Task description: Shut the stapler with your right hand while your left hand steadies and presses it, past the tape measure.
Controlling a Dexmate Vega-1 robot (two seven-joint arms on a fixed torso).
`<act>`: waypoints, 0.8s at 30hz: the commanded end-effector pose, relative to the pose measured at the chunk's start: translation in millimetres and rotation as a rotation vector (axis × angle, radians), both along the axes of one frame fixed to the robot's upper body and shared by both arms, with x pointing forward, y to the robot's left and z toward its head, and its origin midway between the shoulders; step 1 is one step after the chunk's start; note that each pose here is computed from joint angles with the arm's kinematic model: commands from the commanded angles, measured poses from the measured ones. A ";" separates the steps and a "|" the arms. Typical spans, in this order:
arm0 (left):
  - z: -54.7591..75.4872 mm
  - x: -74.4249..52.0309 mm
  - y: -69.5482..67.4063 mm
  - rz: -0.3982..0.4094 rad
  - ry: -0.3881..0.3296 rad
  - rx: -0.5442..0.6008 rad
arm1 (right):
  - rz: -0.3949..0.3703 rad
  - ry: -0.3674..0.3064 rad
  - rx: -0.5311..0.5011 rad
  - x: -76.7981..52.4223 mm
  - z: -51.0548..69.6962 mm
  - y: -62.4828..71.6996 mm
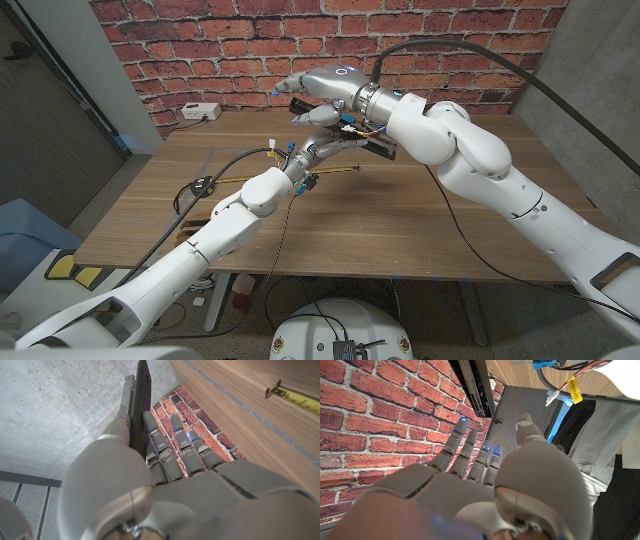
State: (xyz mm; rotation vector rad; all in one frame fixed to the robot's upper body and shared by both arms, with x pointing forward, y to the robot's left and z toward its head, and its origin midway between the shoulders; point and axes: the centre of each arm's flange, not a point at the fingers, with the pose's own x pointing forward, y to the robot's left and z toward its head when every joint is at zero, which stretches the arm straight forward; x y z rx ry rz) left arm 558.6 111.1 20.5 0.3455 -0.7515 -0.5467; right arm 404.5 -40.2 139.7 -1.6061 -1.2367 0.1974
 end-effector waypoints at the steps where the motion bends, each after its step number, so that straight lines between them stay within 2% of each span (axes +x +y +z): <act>1: -2.3 -0.4 1.6 0.005 0.006 -0.001 | -0.051 -0.023 -0.016 0.0 0.5 3.2; 9: -2.5 0.4 1.5 -0.005 0.008 0.001 | -0.096 -0.020 -0.036 4.3 -0.2 8.9; 24: -4.1 3.4 -1.7 -0.015 0.012 -0.001 | -0.123 -0.013 -0.061 10.4 0.5 16.2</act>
